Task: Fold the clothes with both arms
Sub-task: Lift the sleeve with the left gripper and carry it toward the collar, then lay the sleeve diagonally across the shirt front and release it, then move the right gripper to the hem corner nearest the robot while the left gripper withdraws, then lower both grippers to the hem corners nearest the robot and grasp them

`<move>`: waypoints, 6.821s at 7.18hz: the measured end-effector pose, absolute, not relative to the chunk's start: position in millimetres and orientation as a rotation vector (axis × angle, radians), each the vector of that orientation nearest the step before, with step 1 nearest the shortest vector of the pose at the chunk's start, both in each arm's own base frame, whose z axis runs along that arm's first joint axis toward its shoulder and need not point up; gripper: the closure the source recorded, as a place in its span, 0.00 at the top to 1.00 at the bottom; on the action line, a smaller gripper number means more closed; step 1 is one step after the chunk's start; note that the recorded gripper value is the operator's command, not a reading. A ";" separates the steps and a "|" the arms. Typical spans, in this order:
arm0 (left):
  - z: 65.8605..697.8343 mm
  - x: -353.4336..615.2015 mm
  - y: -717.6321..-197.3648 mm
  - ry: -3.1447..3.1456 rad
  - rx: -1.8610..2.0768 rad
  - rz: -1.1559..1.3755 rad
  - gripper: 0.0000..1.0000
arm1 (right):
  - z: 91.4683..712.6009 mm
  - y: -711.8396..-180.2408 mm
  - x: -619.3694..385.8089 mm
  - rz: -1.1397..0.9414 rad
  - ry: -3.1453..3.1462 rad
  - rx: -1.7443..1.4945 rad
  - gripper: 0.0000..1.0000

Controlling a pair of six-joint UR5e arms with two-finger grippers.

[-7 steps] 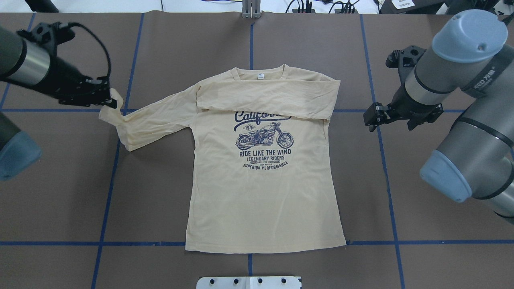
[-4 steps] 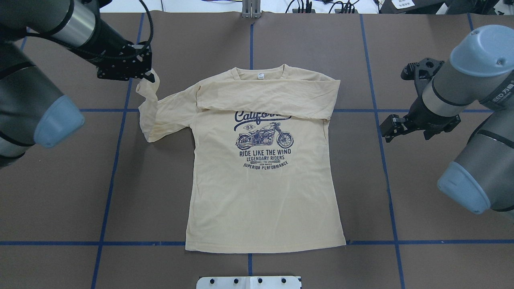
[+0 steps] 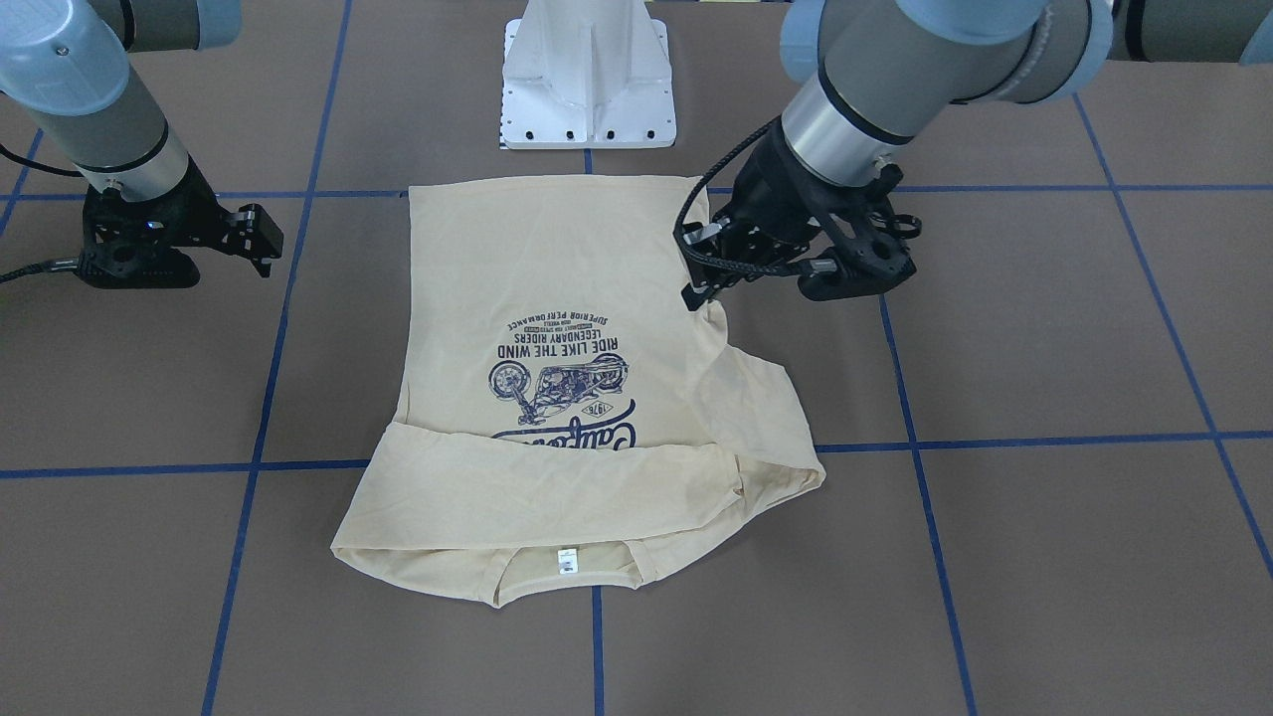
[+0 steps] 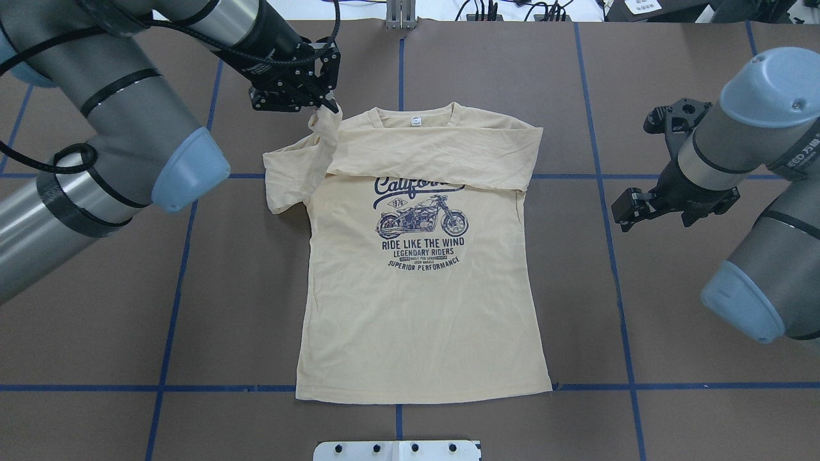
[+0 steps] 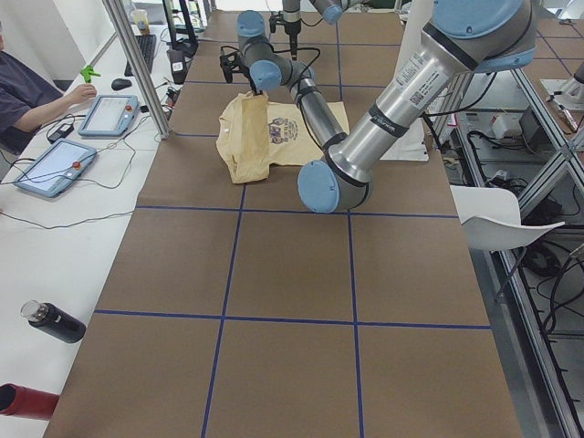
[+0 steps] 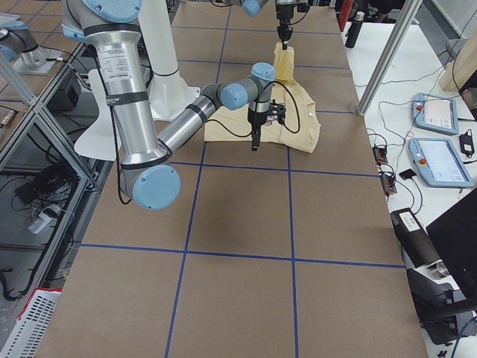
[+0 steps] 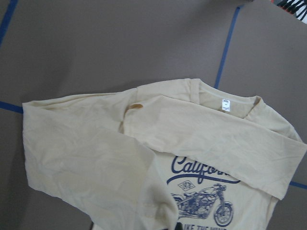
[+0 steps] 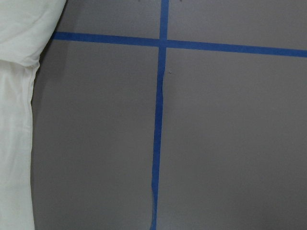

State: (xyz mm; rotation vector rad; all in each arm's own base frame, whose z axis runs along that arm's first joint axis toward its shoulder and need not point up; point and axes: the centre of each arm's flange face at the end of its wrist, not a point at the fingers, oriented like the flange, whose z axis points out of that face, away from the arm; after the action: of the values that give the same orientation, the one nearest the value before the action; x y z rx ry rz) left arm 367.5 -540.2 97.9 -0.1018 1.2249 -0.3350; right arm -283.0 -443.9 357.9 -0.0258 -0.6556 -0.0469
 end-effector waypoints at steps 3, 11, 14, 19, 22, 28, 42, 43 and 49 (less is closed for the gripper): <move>73.7 408.6 -531.7 1.299 -0.143 -0.326 0.00 | 358.8 -443.9 -283.8 -0.047 -0.654 -0.028 1.00; 78.8 475.7 -535.1 1.340 -0.191 -0.354 0.00 | 360.7 -446.5 -287.7 -0.048 -0.650 -0.033 1.00; 95.0 537.7 -535.1 1.335 -0.171 -0.364 0.00 | 362.4 -448.8 -290.7 -0.047 -0.646 -0.037 1.00; 103.7 615.6 -496.7 1.376 -0.116 -0.333 1.00 | 365.3 -452.8 -296.0 -0.046 -0.652 -0.037 1.00; 87.7 619.5 -492.8 1.515 -0.032 -0.304 1.00 | 357.5 -454.7 -298.3 -0.045 -0.662 -0.029 1.00; 151.1 537.4 -443.9 1.410 -0.076 -0.304 1.00 | 321.5 -411.8 -366.2 -0.006 -0.866 -0.002 1.00; 166.3 429.4 -376.4 1.272 -0.013 -0.263 0.99 | 373.0 -249.7 -486.0 -0.002 -0.810 -0.176 0.59; 166.5 429.6 -376.6 1.272 -0.013 -0.263 0.99 | 373.9 -248.8 -486.1 -0.004 -0.808 -0.185 0.45; 166.1 430.2 -376.9 1.272 -0.013 -0.264 0.98 | 375.5 -245.0 -484.3 -0.016 -0.807 -0.222 0.00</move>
State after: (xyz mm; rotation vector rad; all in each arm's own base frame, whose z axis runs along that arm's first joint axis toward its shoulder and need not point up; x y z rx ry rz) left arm 430.2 -376.9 166.1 -0.0129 1.2718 -0.2637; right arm -484.3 -245.0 375.5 -0.2217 -0.8070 -0.0159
